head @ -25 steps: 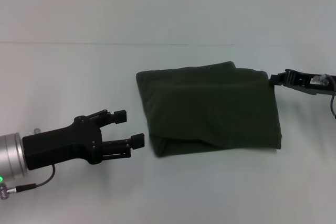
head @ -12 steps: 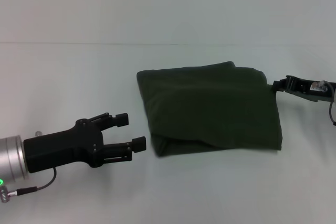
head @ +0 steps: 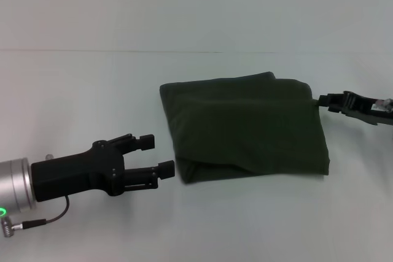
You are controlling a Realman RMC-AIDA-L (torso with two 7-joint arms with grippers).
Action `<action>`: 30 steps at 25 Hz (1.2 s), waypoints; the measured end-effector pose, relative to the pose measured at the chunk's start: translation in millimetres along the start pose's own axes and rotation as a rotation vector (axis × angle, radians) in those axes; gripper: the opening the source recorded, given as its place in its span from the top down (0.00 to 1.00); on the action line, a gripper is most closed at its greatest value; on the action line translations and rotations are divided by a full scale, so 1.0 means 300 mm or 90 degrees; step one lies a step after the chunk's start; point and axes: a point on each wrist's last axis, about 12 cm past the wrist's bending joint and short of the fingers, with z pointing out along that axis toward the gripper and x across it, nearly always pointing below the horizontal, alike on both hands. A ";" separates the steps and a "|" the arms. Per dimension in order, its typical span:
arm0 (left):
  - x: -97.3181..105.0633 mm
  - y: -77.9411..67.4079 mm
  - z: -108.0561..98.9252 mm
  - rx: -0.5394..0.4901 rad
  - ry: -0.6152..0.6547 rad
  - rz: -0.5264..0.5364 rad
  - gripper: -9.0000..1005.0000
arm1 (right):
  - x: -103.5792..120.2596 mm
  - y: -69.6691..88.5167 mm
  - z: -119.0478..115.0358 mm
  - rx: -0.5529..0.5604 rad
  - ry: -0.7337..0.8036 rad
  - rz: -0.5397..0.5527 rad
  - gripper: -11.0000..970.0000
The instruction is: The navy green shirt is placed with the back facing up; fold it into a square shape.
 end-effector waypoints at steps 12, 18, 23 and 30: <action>-0.143 0.037 0.080 0.029 -0.004 -0.135 0.07 | 0.098 -0.001 -0.182 -0.254 -0.121 -0.189 0.40; -0.237 0.089 0.186 -0.008 0.040 -0.142 0.07 | 0.225 -0.019 -0.211 -0.270 -0.145 -0.311 0.18; -0.228 0.094 0.324 -0.043 0.103 0.033 0.07 | 0.283 -0.021 -0.217 -0.275 -0.153 -0.353 0.11; -0.205 0.104 0.380 -0.083 0.120 0.180 0.07 | 0.331 -0.043 -0.259 -0.284 -0.149 -0.368 0.04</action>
